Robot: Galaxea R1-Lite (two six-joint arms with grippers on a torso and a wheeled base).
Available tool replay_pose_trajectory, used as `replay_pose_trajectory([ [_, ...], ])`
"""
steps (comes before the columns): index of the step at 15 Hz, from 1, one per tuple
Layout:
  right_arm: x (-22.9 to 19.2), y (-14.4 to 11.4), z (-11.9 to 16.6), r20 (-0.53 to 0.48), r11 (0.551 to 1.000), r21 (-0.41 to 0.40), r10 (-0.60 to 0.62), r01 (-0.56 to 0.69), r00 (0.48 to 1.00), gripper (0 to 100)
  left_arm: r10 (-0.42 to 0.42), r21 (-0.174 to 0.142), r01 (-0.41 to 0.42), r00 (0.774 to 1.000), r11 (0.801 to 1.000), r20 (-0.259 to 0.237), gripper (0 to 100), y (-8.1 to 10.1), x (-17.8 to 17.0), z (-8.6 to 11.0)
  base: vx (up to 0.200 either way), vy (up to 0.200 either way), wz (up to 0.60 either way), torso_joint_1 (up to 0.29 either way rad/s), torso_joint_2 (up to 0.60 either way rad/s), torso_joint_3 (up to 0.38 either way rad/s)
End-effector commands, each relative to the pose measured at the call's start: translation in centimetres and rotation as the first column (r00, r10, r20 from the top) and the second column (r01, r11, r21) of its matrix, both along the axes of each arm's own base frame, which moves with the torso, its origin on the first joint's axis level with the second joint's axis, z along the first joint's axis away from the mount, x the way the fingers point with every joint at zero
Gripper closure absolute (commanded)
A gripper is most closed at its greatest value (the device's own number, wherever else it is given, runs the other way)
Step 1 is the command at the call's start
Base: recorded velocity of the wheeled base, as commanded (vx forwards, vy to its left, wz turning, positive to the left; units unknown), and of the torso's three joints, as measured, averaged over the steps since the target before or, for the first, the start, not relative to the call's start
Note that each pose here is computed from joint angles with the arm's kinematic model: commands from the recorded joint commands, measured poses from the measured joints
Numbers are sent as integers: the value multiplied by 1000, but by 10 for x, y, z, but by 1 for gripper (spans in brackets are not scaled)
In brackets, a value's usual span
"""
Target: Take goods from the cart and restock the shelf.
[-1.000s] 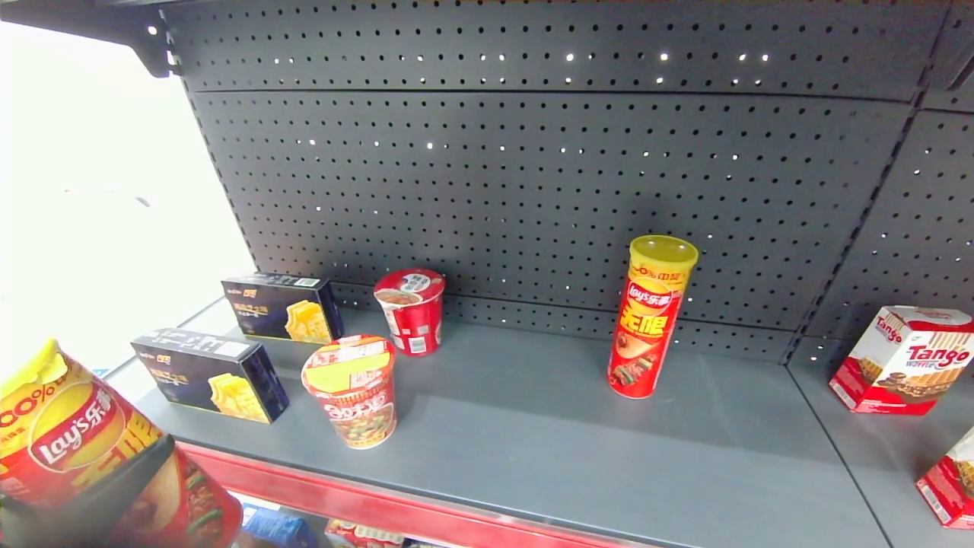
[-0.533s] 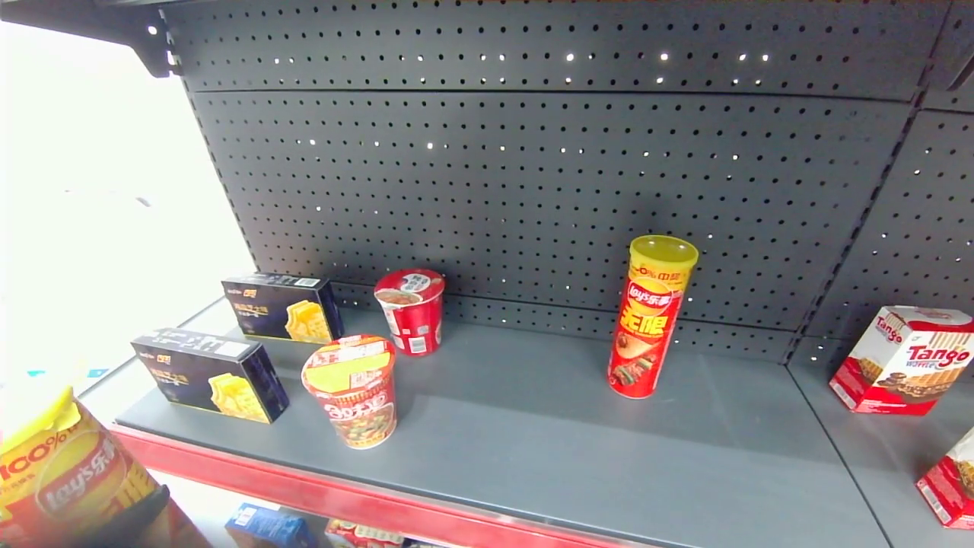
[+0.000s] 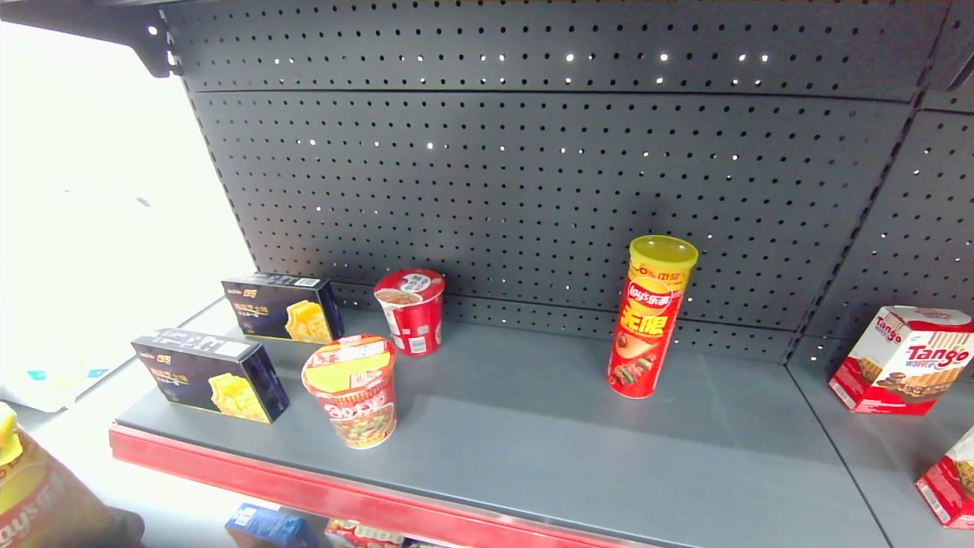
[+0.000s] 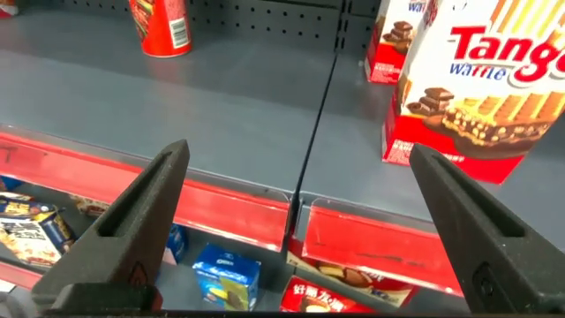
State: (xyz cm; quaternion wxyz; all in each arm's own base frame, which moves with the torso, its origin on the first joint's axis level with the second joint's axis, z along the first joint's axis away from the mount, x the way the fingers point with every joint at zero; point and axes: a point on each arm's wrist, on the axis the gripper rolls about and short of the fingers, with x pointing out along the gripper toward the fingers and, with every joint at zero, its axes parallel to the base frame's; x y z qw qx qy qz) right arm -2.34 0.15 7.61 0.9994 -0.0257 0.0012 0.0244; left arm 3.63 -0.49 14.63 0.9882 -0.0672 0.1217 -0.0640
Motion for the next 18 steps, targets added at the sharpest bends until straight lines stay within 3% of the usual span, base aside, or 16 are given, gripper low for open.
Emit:
replay_pose_trajectory([
  [1,0,0,0,-4,1000,2,2,-2,1000,0,-1,-5,1,999,1000,36,100,1,-8,2,0,0,0,0,0,0],
  [12,0,-1,0,6,999,-21,-33,33,999,0,30,-7,-29,996,1000,81,100,2,-12,9,0,0,0,0,0,0],
  [18,0,0,0,2,1000,10,-18,18,1000,0,19,0,-19,999,1000,34,100,1,-9,0,0,0,0,0,0,0],
])
